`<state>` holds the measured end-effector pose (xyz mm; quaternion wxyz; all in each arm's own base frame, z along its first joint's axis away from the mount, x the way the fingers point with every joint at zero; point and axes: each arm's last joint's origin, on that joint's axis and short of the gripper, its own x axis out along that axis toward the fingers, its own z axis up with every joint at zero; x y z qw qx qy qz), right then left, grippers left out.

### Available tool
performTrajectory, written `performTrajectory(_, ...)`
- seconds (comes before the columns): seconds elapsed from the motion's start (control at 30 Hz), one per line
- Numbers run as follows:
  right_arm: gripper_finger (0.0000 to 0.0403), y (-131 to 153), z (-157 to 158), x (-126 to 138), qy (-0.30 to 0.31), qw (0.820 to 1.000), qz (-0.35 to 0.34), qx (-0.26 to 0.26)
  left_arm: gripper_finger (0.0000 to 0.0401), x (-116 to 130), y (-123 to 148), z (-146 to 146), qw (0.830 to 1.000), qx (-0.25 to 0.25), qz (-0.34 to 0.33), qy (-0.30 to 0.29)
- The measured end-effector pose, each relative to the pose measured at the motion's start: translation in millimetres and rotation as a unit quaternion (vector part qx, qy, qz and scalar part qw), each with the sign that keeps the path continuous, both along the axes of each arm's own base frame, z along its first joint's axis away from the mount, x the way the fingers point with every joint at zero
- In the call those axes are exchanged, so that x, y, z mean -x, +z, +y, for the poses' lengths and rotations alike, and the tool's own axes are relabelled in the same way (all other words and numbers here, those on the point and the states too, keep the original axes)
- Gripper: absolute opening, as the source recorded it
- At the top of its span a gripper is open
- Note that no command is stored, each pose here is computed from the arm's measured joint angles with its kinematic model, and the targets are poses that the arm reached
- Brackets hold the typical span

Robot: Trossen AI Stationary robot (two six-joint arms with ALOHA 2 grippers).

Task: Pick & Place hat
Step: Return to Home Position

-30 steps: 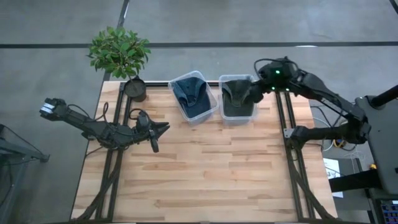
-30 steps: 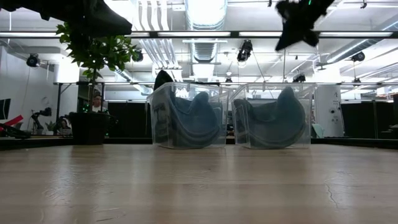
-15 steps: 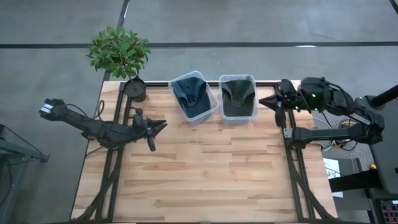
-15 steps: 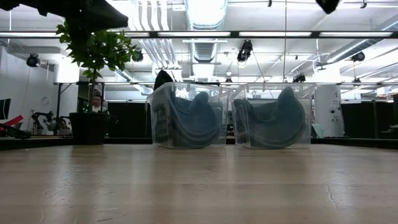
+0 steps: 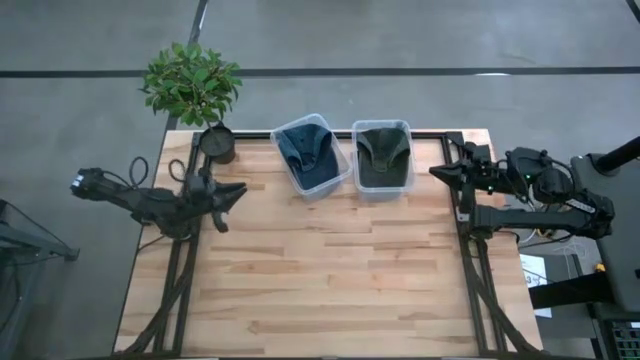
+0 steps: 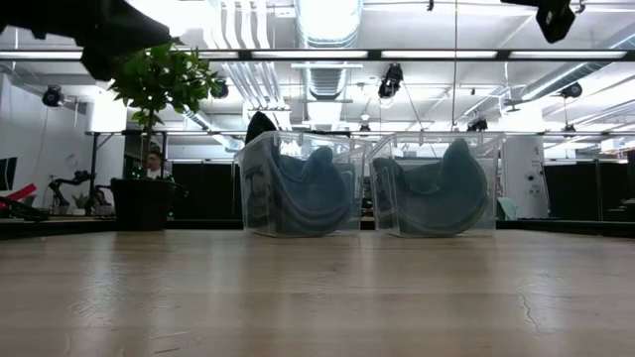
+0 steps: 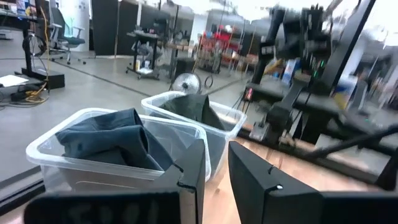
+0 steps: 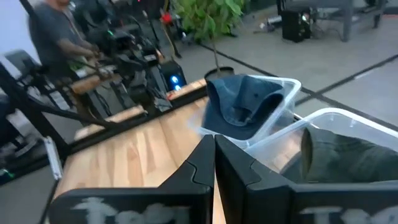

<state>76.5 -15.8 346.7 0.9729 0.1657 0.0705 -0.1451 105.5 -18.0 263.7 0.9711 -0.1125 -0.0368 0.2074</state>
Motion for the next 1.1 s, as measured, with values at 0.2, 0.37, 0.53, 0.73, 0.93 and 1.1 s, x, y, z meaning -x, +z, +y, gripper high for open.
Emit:
performTrajectory(0.2,0.0009,-14,3,19,0.001,0.999,-0.046,0.002,0.0064,16,-19,6,0.999,0.018,-0.044,0.001)
performTrajectory(0.37,0.0009,-18,7,41,-0.001,0.997,-0.072,-0.012,0.0064,24,-35,9,0.998,0.025,-0.061,0.003)
performTrajectory(0.53,0.0009,-22,11,61,0.012,0.991,-0.115,-0.063,0.0064,26,-50,10,0.998,0.025,-0.057,0.012)
performTrajectory(0.73,0.0009,-34,18,62,0.132,0.979,-0.155,-0.020,0.0064,23,-63,9,0.997,0.049,-0.055,0.012)
performTrajectory(0.93,0.0009,-66,14,33,0.140,0.977,-0.158,0.022,0.0064,20,-71,8,0.997,0.054,-0.049,-0.006)
performTrajectory(1.1,0.0009,-96,10,12,0.138,0.981,-0.137,0.021,0.0064,19,-72,4,0.996,0.018,-0.039,-0.072)
